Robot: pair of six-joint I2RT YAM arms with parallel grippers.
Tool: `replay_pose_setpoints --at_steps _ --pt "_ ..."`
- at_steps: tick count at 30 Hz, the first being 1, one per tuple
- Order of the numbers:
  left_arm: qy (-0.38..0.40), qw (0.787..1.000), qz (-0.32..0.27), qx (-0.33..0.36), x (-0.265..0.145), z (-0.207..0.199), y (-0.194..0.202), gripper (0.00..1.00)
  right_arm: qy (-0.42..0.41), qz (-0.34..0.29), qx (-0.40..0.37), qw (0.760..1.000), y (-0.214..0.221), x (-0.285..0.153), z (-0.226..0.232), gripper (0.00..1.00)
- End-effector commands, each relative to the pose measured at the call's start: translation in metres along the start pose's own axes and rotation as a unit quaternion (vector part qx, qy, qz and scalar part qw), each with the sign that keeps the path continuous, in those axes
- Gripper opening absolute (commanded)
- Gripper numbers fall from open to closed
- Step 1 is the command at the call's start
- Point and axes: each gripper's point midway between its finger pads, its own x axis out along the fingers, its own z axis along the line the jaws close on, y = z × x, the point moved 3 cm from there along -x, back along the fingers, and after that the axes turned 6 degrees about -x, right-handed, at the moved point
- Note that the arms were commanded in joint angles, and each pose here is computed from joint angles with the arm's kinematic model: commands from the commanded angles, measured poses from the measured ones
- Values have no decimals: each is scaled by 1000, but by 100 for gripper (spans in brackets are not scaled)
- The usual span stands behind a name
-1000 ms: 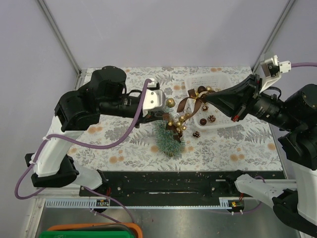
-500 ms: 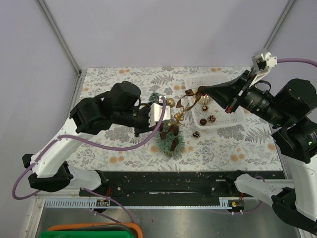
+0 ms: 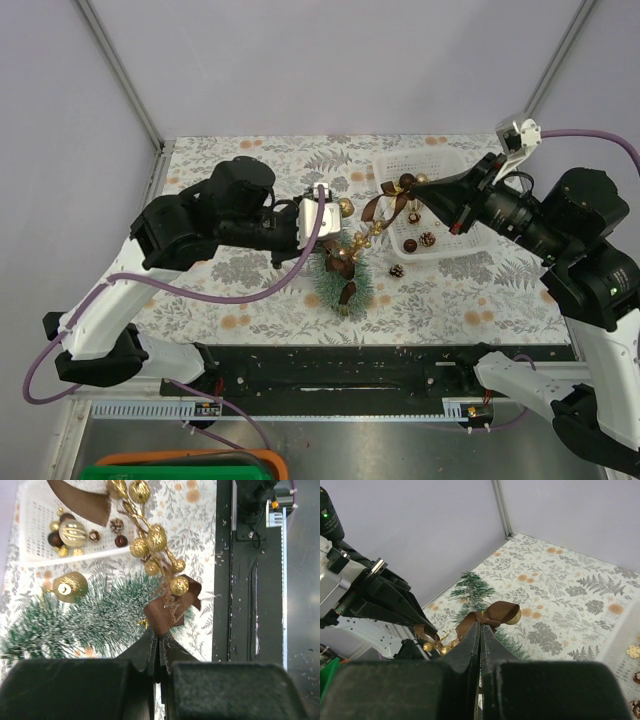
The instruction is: Decorate the small christmas tree
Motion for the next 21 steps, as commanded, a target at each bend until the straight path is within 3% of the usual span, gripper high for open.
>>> replay_pose_setpoints --at_steps 1,10,21 --pt "0 1000 -2 -3 4 -1 3 0 41 0 -15 999 6 7 -17 0" --pt "-47 998 46 -4 8 9 36 0 58 26 -7 998 38 43 -41 0" --pt "-121 991 65 0 -2 27 49 0 86 58 9 995 78 61 -62 0"
